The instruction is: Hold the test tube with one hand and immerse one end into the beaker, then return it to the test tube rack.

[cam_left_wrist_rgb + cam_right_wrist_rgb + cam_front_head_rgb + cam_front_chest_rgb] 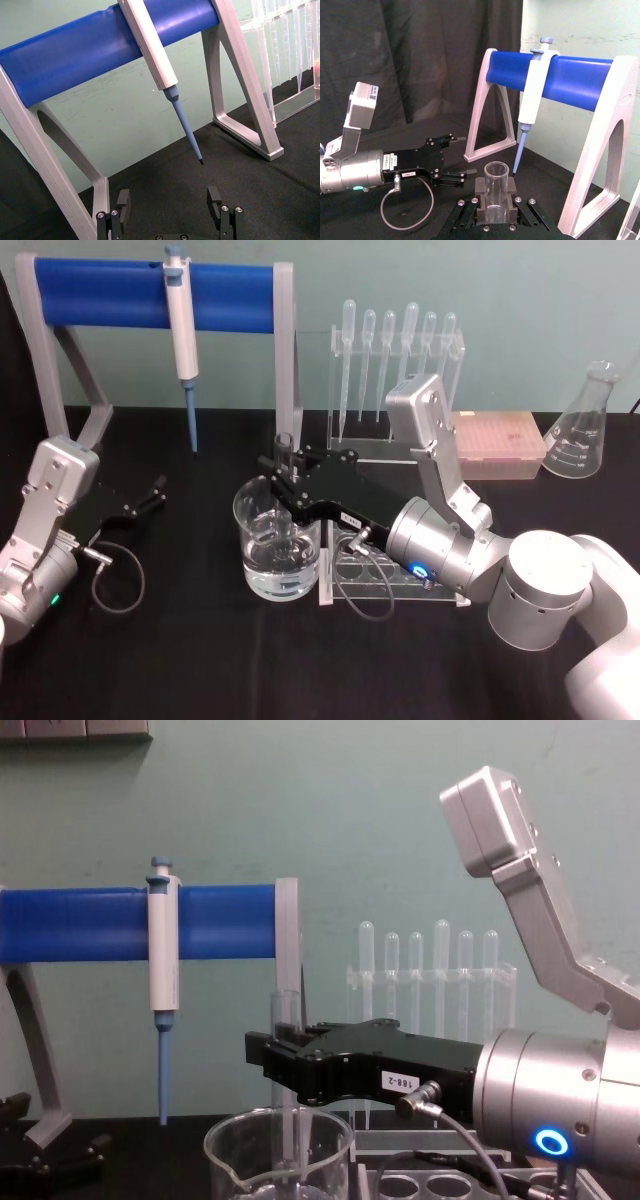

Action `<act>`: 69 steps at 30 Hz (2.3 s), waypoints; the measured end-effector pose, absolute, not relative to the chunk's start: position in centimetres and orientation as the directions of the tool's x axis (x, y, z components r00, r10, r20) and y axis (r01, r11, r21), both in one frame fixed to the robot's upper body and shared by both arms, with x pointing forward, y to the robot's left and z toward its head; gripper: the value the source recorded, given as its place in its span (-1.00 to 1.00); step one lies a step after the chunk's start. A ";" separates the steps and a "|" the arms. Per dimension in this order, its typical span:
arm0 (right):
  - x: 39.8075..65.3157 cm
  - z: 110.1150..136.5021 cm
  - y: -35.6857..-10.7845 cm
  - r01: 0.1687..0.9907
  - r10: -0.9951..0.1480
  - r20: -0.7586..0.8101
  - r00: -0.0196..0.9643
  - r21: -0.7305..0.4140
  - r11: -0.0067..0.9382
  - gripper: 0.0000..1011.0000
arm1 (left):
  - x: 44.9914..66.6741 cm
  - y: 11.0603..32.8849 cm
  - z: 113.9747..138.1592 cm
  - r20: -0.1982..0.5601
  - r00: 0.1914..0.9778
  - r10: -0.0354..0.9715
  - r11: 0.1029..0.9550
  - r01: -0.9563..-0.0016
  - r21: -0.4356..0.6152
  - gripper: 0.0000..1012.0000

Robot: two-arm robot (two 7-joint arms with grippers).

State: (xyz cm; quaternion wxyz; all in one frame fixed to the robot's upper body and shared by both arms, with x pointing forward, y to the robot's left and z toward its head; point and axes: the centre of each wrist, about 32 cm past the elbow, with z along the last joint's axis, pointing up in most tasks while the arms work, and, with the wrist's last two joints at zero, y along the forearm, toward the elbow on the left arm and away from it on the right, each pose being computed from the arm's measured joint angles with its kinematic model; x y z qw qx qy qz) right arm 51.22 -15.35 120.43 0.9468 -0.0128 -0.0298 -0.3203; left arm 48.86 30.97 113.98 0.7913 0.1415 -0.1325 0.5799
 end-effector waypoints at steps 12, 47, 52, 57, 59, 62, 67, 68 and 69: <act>51.2 120.4 -15.3 0.607 -0.606 0.065 0.793 -0.005 0.794 -0.55 | 48.9 31.0 114.0 0.374 0.292 0.880 0.287 -0.955 0.070 0.98; 51.2 120.4 -15.3 0.607 -0.606 0.065 0.793 -0.005 0.795 -0.55 | 48.9 31.0 114.0 0.374 0.292 0.880 0.287 -0.955 0.070 0.98; 51.2 120.4 -15.3 0.607 -0.606 0.065 0.793 -0.005 0.795 -0.55 | 48.9 31.0 114.0 0.374 0.292 0.880 0.287 -0.955 0.070 0.98; 51.2 120.4 -15.3 0.607 -0.606 0.065 0.793 -0.005 0.795 -0.56 | 48.9 31.0 114.0 0.374 0.292 0.880 0.287 -0.955 0.070 0.98; 51.2 120.4 -15.3 0.607 -0.606 0.065 0.793 -0.005 0.795 -0.56 | 48.9 31.0 114.0 0.374 0.292 0.880 0.287 -0.955 0.070 0.98; 51.2 120.4 -15.3 0.607 -0.606 0.065 0.793 -0.005 0.795 -0.55 | 48.9 31.0 114.0 0.374 0.292 0.880 0.287 -0.955 0.070 0.98; 51.2 120.4 -15.3 0.607 -0.606 0.065 0.793 -0.005 0.795 -0.55 | 48.9 31.0 114.0 0.374 0.292 0.880 0.287 -0.955 0.070 0.98; 51.2 120.4 -15.3 0.607 -0.606 0.065 0.793 -0.005 0.795 -0.55 | 48.9 31.0 114.0 0.374 0.292 0.880 0.287 -0.955 0.070 0.98; 51.2 120.4 -15.3 0.607 -0.606 0.065 0.793 -0.005 0.795 -0.56 | 48.9 31.0 114.0 0.374 0.292 0.880 0.287 -0.955 0.070 0.98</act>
